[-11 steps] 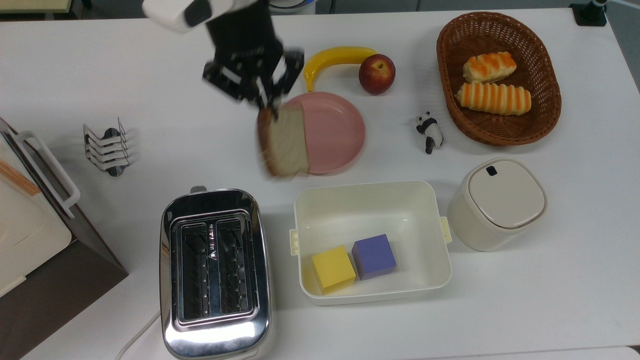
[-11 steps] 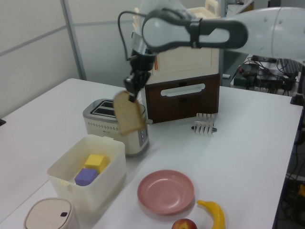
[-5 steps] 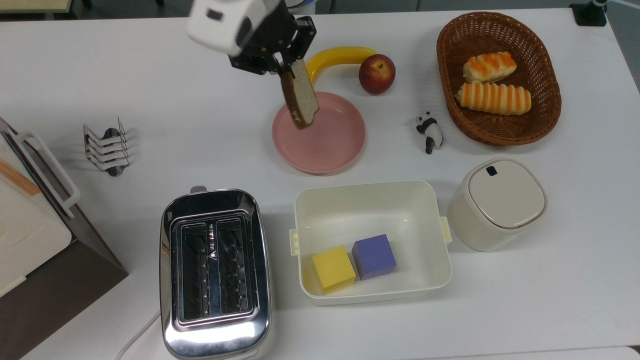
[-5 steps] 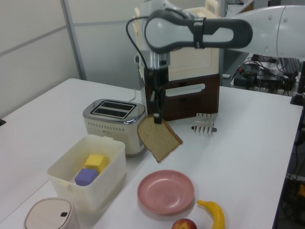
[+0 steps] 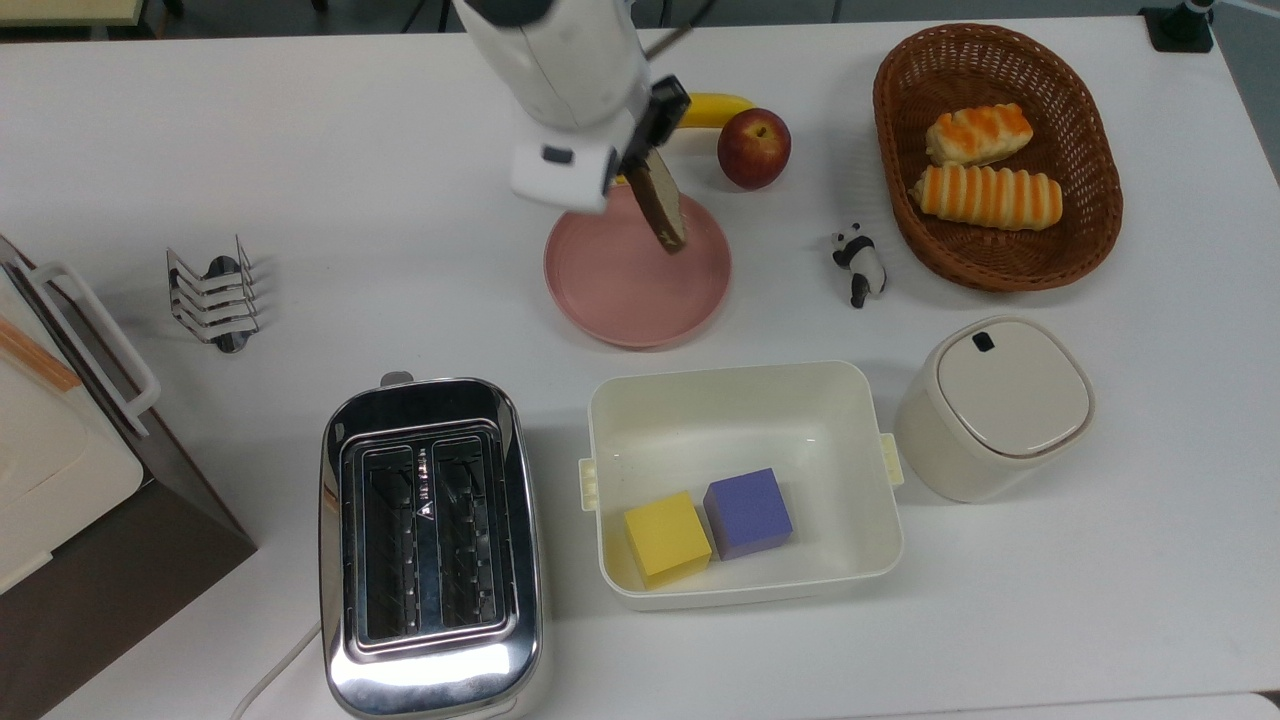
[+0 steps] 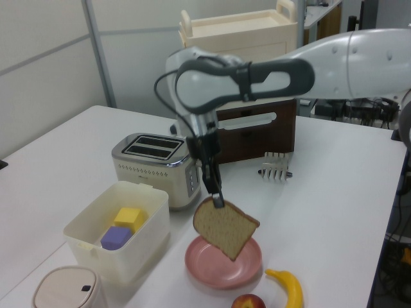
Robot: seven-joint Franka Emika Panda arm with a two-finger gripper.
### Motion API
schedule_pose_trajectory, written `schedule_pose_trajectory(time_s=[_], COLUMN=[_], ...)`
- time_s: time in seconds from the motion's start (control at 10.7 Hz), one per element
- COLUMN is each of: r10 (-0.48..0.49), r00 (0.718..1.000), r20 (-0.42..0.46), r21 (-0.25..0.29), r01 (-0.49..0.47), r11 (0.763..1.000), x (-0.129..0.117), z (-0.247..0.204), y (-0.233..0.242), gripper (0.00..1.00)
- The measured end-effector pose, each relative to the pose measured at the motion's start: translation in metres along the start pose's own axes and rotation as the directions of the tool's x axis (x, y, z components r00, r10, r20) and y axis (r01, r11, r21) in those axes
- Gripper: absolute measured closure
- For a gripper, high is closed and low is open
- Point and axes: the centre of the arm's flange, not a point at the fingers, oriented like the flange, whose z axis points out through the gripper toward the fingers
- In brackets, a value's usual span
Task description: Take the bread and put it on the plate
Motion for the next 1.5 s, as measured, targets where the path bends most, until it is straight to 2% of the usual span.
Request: schedule_pose_trajectory(time_s=[0.09, 0.28, 0.56, 0.65, 0.84, 1.12, 1.31, 1.5], r10=[-0.003, 0.005, 0.022, 0.029, 0.102, 0.206, 0.284, 0.383], r00=[1.000, 0.998, 0.996, 0.995, 0.991, 0.979, 0.954, 0.900], r20=[0.023, 0.062, 0.091, 0.092, 0.082, -0.016, -0.094, -0.206], r21=[0.009, 0.008, -0.030, -0.068, -0.177, -0.261, -0.310, -0.330], r01=[0.002, -0.005, -0.019, -0.023, -0.086, -0.202, -0.299, -0.432], r11=[1.000, 1.000, 0.999, 0.997, 0.980, 0.944, 0.902, 0.839], x=[0.007, 0.014, 0.013, 0.011, 0.009, 0.014, 0.007, -0.014], z=[0.014, 0.033, 0.039, 0.033, 0.019, 0.003, -0.021, -0.064], y=[0.002, 0.012, 0.026, 0.031, 0.040, 0.046, 0.046, 0.033], gripper=[0.85, 0.55, 0.08, 0.00, 0.00, 0.00, 0.00, 0.00])
